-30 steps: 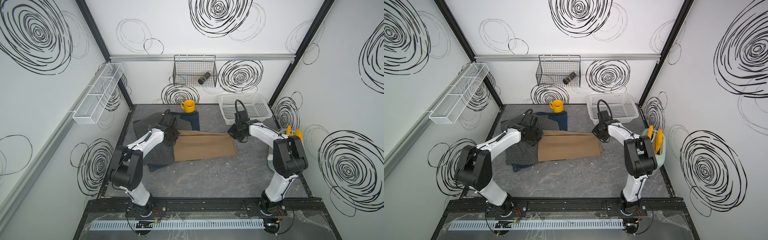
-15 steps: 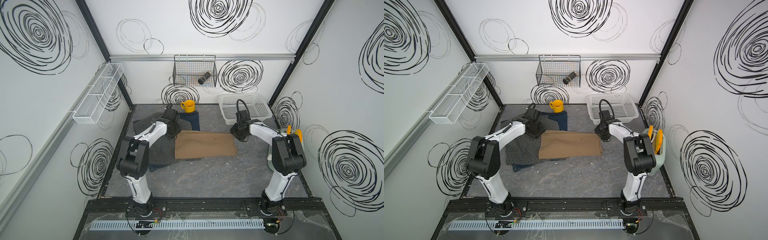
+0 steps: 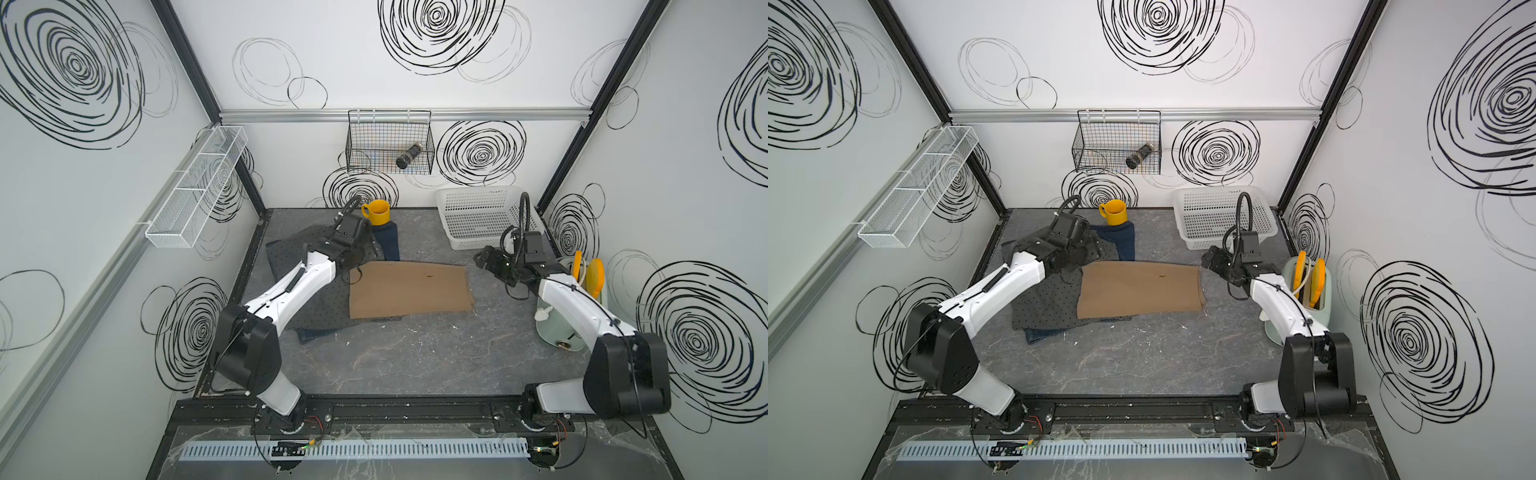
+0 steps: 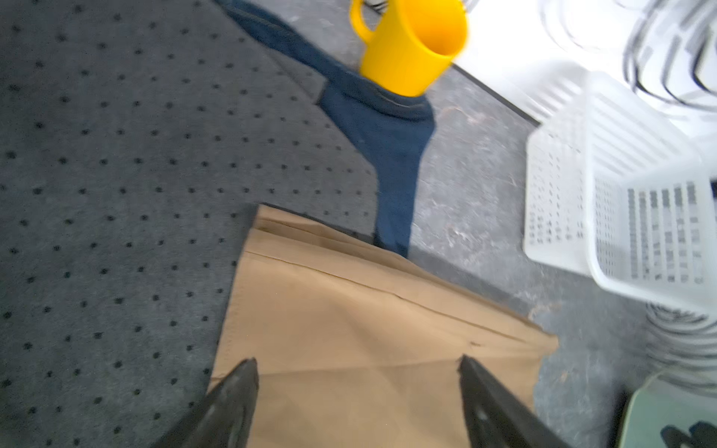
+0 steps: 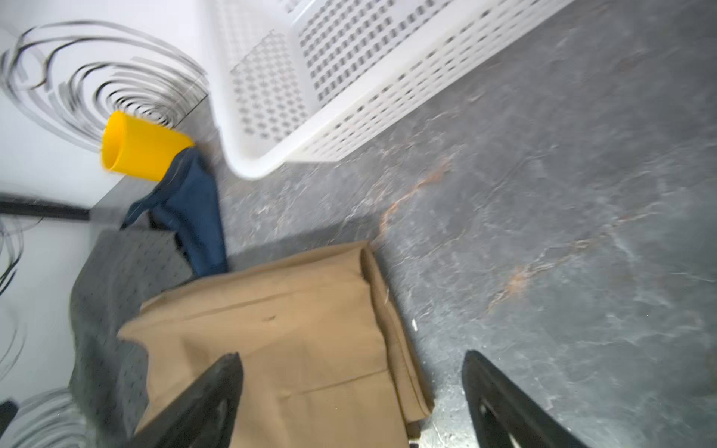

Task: Roll up the skirts
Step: Fold the skirt at the center of the board, then move the skirt to the center of the board.

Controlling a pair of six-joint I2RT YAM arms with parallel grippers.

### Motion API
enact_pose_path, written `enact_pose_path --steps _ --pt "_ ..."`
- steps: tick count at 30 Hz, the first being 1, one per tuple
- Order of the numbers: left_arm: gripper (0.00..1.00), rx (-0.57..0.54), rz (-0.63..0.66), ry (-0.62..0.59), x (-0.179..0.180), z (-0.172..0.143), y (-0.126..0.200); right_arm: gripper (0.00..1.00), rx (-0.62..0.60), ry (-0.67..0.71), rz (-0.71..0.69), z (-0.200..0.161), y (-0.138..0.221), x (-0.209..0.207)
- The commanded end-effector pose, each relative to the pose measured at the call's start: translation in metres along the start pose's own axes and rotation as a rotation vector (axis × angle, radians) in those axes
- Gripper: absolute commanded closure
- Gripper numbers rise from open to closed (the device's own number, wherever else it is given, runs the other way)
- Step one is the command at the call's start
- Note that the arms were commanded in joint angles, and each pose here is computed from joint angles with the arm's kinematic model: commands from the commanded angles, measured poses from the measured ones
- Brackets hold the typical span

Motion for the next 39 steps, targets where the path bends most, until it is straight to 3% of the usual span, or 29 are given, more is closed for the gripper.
enact_pose_path --steps 1,4,8,10,14,17,24,28,31,34,37,39 --pt "0.27 0.030 -0.031 -0.219 -0.034 -0.021 -0.017 0.09 0.159 0.071 0.067 -0.039 -0.012 -0.009" --pt "0.35 0.133 -0.013 -0.305 -0.051 -0.030 -0.047 0.11 0.209 0.034 -0.071 -0.048 -0.020 -0.037" --pt "0.40 0.185 -0.025 -0.324 -0.070 -0.027 -0.083 0.32 0.347 0.006 -0.120 -0.067 -0.041 -0.045" --pt "0.40 0.215 -0.028 -0.338 -0.081 -0.021 -0.100 0.35 0.347 -0.003 -0.168 -0.067 -0.046 -0.053" --pt "0.46 0.267 -0.069 -0.365 -0.105 -0.025 -0.131 0.34 0.322 -0.012 -0.185 -0.060 -0.048 -0.057" --pt "0.44 0.276 -0.104 -0.362 -0.118 -0.029 -0.147 0.34 0.358 -0.019 -0.197 -0.065 -0.055 -0.060" --pt "0.47 0.295 -0.113 -0.300 -0.116 -0.025 -0.188 0.36 0.402 -0.035 -0.142 -0.072 -0.059 -0.057" --pt "0.43 0.242 -0.108 -0.285 -0.118 -0.009 -0.179 0.47 0.471 -0.068 -0.041 -0.085 -0.059 -0.044" --pt "0.28 0.201 -0.106 -0.264 -0.118 0.009 -0.160 0.55 0.529 -0.074 -0.019 -0.100 -0.067 -0.038" --pt "0.09 0.128 -0.067 -0.253 -0.108 0.035 -0.129 0.66 0.543 -0.075 -0.020 -0.104 -0.063 -0.035" --pt "0.02 0.057 -0.025 -0.219 -0.088 0.054 -0.087 0.81 0.561 -0.086 0.016 -0.110 -0.053 -0.027" --pt "0.02 0.041 -0.055 -0.182 -0.080 0.051 -0.062 0.86 0.581 -0.096 0.039 -0.117 -0.047 -0.022"
Point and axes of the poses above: each gripper's point midway between its finger pads, its own y axis back along the fingers, its own x axis along the line the jaws close on, z = x × y, the point moved 2 cm from there along y, back along the fingers, and after that the axes turned 15 degrees about -y, right-handed, at the moved point
